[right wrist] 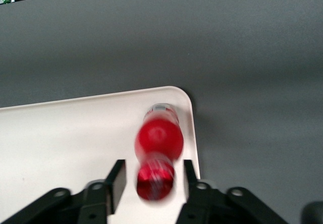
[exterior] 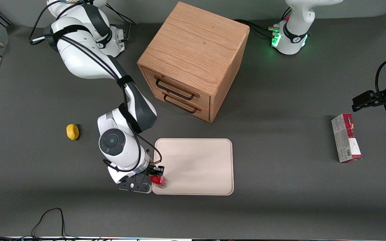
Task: Place coke bottle on tray
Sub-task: 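Lower the bottle onto the tray and open the right gripper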
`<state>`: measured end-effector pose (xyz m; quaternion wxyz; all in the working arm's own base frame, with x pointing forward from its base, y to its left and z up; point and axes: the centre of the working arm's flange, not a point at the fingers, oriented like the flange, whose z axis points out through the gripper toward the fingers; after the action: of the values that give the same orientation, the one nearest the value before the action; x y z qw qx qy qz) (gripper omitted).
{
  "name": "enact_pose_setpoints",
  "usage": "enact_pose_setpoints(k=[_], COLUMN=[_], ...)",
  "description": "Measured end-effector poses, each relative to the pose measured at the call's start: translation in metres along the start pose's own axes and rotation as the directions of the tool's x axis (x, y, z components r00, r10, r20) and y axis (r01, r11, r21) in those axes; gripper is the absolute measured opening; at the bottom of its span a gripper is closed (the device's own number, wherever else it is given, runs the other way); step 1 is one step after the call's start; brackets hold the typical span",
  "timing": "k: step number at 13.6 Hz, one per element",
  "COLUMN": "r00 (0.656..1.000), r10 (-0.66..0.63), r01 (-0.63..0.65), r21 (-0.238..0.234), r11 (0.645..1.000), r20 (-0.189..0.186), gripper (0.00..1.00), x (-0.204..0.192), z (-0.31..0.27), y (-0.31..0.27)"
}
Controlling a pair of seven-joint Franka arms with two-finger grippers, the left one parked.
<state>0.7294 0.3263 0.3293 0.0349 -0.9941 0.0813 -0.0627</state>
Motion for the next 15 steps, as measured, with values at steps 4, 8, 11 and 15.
enact_pose_setpoints(k=[4,8,11,15], r00=[1.000,1.000,1.000,1.000], r10=[0.000,0.000,0.001,0.002], r01=[0.000,0.000,-0.001,-0.002], r21=[0.000,-0.001,-0.001,-0.006], r11=[1.000,1.000,1.000,1.000], r20=[-0.001,-0.004,-0.007,-0.001], gripper=[1.00,1.00,1.00,1.00], x=[0.0004,0.0012,0.0020,0.0020], z=[-0.0011,-0.0022,-0.0030,-0.0046], y=[0.0000,0.0003,0.0010,0.0016])
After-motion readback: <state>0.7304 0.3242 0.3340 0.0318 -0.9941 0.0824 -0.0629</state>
